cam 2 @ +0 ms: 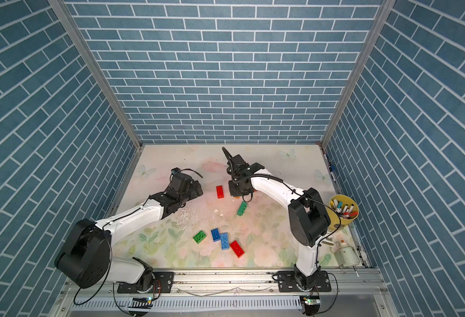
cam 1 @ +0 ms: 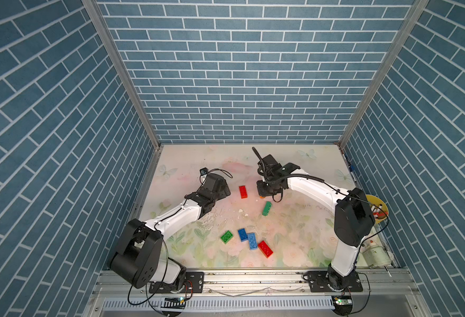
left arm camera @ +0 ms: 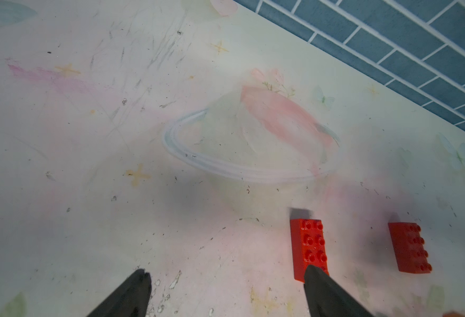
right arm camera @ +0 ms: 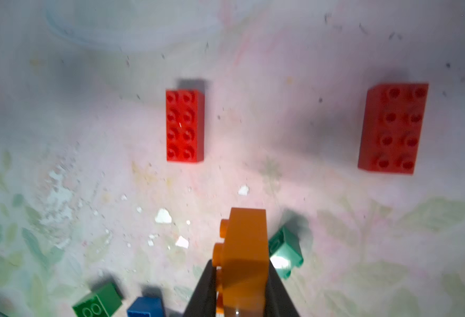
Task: Assemble a rectangle with lego
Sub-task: Pick up the lego brick from the center of the board, then place the lego brick at the center of the board.
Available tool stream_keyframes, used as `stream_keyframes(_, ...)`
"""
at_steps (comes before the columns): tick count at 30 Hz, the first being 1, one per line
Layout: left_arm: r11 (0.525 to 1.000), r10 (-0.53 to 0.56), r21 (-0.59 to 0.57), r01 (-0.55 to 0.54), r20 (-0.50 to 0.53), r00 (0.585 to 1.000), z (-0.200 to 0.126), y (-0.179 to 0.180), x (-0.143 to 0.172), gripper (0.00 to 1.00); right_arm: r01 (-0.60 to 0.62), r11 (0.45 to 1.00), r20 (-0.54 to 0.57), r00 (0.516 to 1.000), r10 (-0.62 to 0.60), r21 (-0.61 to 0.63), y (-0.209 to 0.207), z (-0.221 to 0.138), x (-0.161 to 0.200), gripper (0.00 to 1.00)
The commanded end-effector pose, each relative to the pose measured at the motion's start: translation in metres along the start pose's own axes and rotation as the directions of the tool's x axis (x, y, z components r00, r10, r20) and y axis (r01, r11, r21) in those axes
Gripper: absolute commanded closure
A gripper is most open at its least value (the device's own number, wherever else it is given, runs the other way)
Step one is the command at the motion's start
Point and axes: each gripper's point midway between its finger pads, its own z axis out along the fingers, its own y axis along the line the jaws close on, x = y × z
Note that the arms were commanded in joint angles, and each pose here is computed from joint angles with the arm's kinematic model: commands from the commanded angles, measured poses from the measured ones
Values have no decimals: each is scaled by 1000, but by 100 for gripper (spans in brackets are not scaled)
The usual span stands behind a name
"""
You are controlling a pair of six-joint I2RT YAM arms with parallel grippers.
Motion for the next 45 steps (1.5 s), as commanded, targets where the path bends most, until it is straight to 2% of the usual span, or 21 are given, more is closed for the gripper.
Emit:
stream_keyframes(1, 999, 7, 49, -7, 14, 1000, -5, -5, -1, 7, 11, 994, -53, 998, -17, -108, 12, 23, -5, 75)
stream_keyframes(7, 999, 14, 46, -15, 7, 1000, -4, -5, 0, 8, 4, 984, -70, 997, -16, -175, 20, 48, -23, 74)
stream_keyframes(17, 999, 19, 44, -19, -12, 1000, 1, -6, 4, 7, -26, 976, -104, 995, 3, -218, 17, 76, -23, 73)
stream_keyframes(40, 999, 17, 41, -16, -21, 1000, 3, -8, 5, 7, -46, 982, -88, 996, 30, -185, -8, 82, -17, 65)
stream_keyframes(45, 999, 19, 41, -17, -25, 1000, 5, -8, 6, 7, -21, 990, -74, 997, 10, -141, -15, 77, -18, 55)
